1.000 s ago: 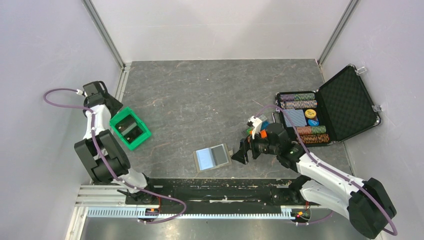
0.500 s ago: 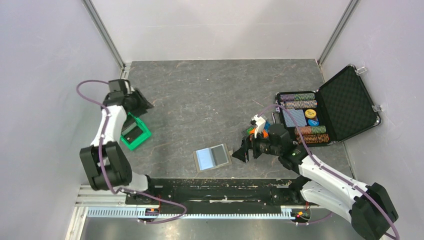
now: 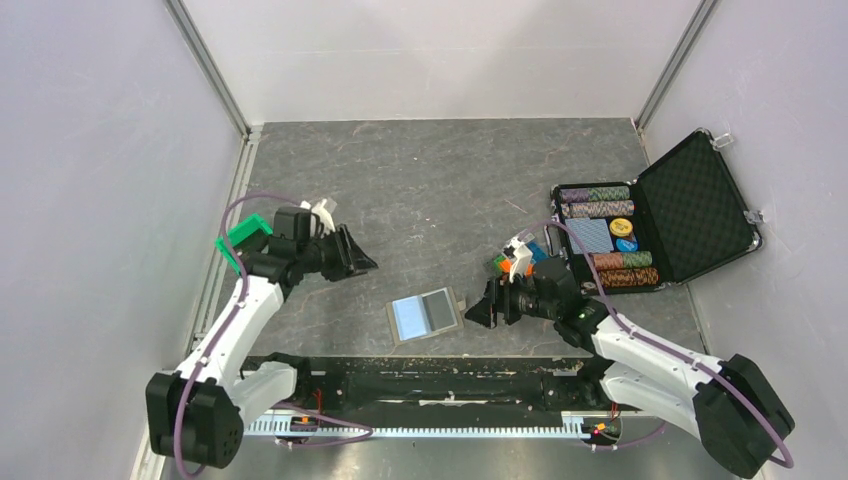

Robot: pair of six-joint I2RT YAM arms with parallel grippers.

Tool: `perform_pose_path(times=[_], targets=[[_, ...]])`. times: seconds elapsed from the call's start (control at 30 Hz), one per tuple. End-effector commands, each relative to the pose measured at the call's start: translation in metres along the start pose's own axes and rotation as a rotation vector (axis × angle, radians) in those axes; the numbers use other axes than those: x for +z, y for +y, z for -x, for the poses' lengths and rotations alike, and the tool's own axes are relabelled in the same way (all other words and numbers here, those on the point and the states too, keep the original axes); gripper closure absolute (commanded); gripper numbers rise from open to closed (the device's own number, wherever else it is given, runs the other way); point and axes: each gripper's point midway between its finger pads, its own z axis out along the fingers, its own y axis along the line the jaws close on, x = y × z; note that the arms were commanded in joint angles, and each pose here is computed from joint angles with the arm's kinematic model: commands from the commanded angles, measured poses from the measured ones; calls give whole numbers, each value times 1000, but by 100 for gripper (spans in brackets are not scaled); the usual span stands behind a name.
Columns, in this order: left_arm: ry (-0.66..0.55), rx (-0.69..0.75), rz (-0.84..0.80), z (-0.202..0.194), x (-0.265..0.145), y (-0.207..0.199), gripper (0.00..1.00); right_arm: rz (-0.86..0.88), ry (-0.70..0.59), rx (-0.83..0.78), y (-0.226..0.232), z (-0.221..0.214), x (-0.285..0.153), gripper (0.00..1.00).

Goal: Take the credit cards out of the card holder
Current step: Remove the credit card from the card holder.

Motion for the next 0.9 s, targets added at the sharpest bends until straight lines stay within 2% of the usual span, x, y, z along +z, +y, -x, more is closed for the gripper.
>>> perform_pose_path(times=[0.0,0.13,0.33,0.47,0.87], targets=[[28,-43,-122,-26,7,-20,58,71,-100,2,27,31,6,26],[107,-75,-196,-62,26,-23,64,77,-77,-12,39,37,18,32],[203,-33,-193,-101,47,-18,64,82,-53,-2,51,39,40,37],[212,-37,-166,-111,57,-4,66,37,-8,27,43,35,54,44],[252,-109,-4,-135,73,38,73,-77,114,45,8,4,79,46]])
